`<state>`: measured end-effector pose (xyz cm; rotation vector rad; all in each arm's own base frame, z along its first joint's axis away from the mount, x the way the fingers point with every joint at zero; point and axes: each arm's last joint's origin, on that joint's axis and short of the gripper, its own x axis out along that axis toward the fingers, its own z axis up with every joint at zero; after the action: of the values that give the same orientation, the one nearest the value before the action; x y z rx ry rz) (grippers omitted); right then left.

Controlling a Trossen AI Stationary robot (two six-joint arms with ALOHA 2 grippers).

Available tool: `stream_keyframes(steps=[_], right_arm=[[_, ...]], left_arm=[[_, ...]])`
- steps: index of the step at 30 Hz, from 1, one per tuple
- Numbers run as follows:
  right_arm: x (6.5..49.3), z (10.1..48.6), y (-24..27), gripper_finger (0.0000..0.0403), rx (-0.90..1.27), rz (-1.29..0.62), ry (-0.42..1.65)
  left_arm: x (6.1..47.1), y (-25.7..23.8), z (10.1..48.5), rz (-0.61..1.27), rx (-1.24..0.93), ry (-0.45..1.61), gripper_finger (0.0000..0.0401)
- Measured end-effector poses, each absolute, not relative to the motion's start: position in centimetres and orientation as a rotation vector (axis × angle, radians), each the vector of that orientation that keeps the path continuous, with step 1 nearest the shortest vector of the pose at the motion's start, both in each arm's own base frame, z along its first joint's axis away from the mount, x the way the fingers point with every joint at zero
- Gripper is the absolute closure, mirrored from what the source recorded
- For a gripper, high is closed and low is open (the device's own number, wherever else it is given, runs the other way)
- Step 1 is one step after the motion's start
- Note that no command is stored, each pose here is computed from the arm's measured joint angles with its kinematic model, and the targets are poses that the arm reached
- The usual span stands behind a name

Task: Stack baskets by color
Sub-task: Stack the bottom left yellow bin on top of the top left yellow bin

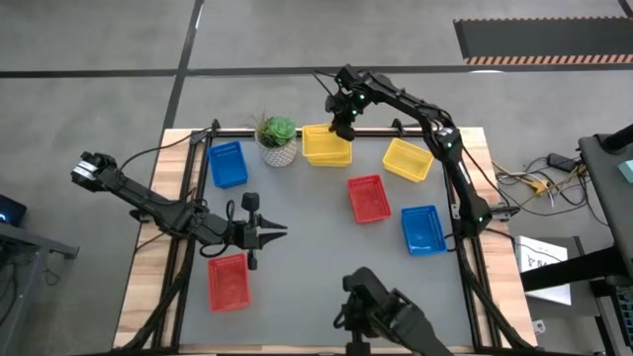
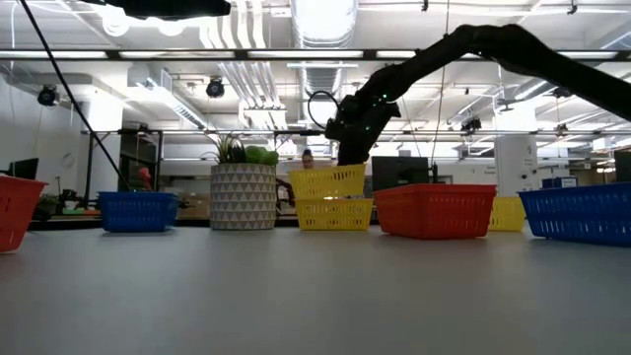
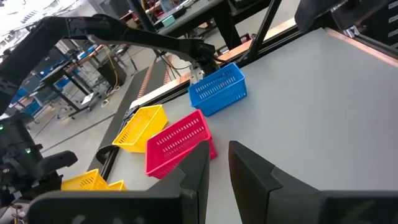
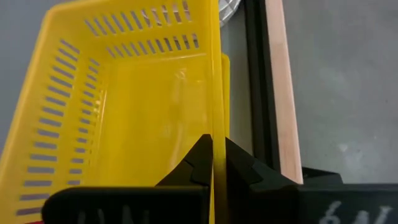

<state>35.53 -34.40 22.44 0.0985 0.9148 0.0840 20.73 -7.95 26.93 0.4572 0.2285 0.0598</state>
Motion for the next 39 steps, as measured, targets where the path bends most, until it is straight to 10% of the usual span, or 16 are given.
stream_keyframes(steps=[39], right_arm=[[34.8, 23.9, -33.9, 0.0267, 0.262, -0.04, 0.997]], left_arm=[[20.7, -7.9, 26.9, 0.062, 0.459, 0.229, 0.0356]])
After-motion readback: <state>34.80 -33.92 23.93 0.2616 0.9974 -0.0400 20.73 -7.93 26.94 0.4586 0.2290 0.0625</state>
